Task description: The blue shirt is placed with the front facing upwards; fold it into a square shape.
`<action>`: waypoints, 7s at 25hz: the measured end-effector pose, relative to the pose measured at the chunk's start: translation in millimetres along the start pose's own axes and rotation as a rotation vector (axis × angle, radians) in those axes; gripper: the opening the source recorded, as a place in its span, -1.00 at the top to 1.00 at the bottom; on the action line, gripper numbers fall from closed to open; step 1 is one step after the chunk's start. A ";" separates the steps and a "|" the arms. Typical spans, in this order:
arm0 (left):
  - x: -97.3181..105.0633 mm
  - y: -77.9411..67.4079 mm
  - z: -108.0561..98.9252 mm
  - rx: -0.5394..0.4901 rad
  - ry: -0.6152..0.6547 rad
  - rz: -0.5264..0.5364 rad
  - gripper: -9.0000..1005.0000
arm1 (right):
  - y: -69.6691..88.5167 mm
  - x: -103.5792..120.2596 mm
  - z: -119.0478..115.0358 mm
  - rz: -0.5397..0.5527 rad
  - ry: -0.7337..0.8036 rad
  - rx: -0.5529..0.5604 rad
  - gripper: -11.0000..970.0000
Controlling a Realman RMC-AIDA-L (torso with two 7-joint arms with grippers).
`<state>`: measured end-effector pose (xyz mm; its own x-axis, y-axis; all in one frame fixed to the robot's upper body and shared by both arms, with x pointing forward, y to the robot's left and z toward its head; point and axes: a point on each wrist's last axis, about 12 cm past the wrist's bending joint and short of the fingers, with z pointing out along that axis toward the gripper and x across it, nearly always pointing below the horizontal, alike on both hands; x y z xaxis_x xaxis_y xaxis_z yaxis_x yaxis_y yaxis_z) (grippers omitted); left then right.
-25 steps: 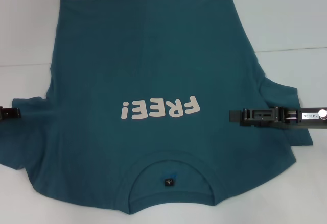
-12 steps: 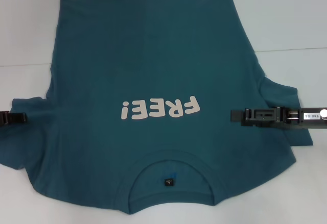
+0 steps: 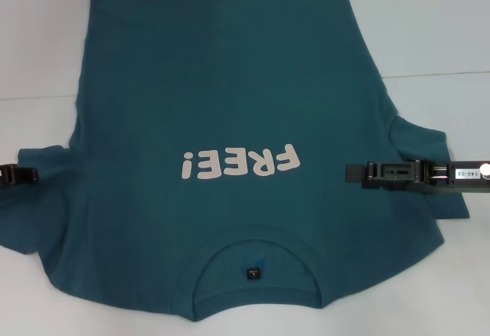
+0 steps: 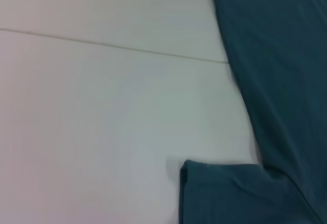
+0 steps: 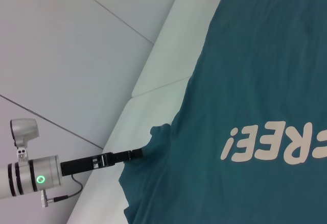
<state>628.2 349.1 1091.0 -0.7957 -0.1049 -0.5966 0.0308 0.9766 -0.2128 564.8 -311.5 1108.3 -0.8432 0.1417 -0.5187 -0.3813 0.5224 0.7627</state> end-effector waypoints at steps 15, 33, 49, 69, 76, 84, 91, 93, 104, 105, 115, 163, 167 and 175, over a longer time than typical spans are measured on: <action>0.3 -0.2 -0.2 -0.002 0.005 0.011 0.50 | -0.3 0.1 -1.0 0.000 0.000 0.001 -0.69; -14.8 1.8 -15.3 -0.021 -0.063 -0.019 0.98 | -0.2 -1.8 -1.8 0.001 -0.012 0.000 -0.69; -32.4 -50.7 -25.3 0.041 0.078 -0.002 0.98 | -0.1 -0.3 -0.5 -0.003 -0.011 -0.002 -0.69; -48.8 -130.3 -5.7 0.164 0.088 0.023 0.98 | 0.1 0.2 2.3 -0.005 -0.009 -0.001 -0.69; -41.0 -141.7 17.2 0.174 0.078 -0.015 0.97 | -0.4 1.5 2.3 -0.001 -0.010 -0.001 -0.69; -41.0 -141.8 12.7 0.271 0.064 -0.018 0.73 | -1.3 1.0 1.7 -0.001 -0.014 0.006 -0.69; -42.2 -124.5 0.7 0.339 0.031 -0.048 0.37 | -3.2 0.6 0.9 -0.001 -0.021 0.020 -0.69; -42.1 -113.5 -5.4 0.354 -0.016 -0.104 0.22 | -3.8 1.2 0.0 -0.007 -0.022 0.022 -0.69; -21.4 -65.6 -39.1 0.503 -0.055 -0.173 -0.74 | -4.7 3.8 -13.7 -0.044 -0.099 -0.013 -0.69; -16.1 -64.4 -43.3 0.540 -0.039 -0.121 -0.75 | -4.5 3.8 -14.1 -0.045 -0.101 -0.016 -0.69; 65.1 -53.4 -65.4 0.748 -0.158 0.423 -0.83 | -1.3 -0.7 -13.8 -0.097 -0.090 -0.021 -0.69; 101.7 -59.7 -73.0 0.939 -0.205 0.168 -0.83 | -57.3 -44.1 -66.2 0.168 -0.155 0.532 -0.55; 100.8 -58.8 -72.0 0.927 -0.208 0.165 -0.83 | -58.1 -49.8 -50.5 0.159 -0.159 0.547 -0.53; 100.2 -58.0 -71.0 0.916 -0.212 0.161 -0.83 | -61.2 -52.3 -25.3 0.143 -0.157 0.587 -0.50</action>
<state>503.7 295.2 1098.4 -0.6169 -0.1017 -0.7805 0.6638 0.4655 -0.5853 622.7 -372.2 1098.5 -0.7877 0.3430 -0.5118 0.0410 0.8580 0.5119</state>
